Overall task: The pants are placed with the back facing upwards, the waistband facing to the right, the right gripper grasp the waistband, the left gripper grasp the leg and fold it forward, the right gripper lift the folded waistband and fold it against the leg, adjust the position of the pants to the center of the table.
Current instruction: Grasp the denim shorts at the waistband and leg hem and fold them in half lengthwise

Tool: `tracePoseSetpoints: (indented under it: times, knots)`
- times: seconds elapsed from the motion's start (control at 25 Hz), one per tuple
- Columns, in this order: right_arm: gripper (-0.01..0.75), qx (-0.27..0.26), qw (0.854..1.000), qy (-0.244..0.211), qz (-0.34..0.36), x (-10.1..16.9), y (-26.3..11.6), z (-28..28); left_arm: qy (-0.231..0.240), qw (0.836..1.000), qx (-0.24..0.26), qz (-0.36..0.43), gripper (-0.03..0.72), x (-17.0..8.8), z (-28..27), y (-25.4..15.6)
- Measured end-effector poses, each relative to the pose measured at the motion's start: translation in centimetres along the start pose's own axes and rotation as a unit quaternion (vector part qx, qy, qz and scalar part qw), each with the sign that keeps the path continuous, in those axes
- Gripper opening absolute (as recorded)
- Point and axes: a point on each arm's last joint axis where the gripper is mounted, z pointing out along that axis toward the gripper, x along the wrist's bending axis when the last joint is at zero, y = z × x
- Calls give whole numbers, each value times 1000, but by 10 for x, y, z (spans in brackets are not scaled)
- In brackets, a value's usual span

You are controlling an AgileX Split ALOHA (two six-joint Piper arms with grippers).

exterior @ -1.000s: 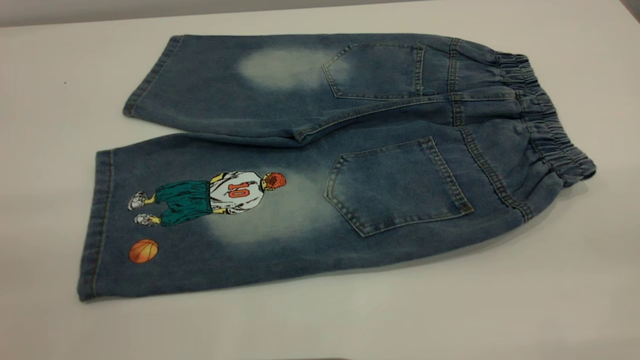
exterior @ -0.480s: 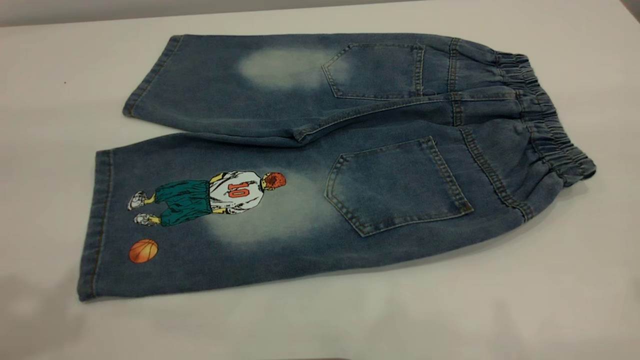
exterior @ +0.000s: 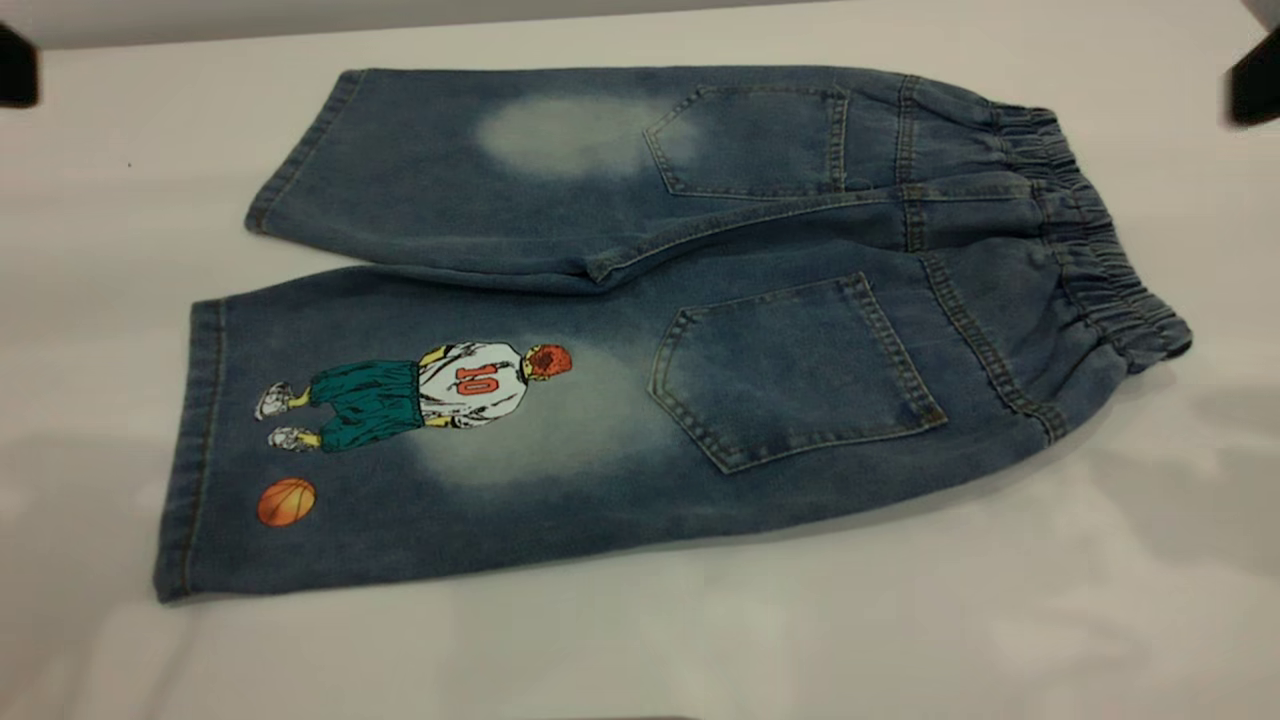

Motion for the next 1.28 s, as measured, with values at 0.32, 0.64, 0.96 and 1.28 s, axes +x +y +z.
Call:
tracePoseSetpoints:
  times: [0.32,0.64,0.96,1.28]
  knots:
    - [548,26,998,-7,50,-26,6,54,-37,998,-38,46,504,-7,2,7]
    - [548,34,996,-24,85,-47,6,87,-52,996,-56,55,504,-10,2,9]
    - [548,39,993,-40,108,-66,0,113,-60,995,-53,53,504,-11,2,9]
    - [548,37,993,-45,99,-74,13,134,-62,995,-52,53,504,-11,2,9]
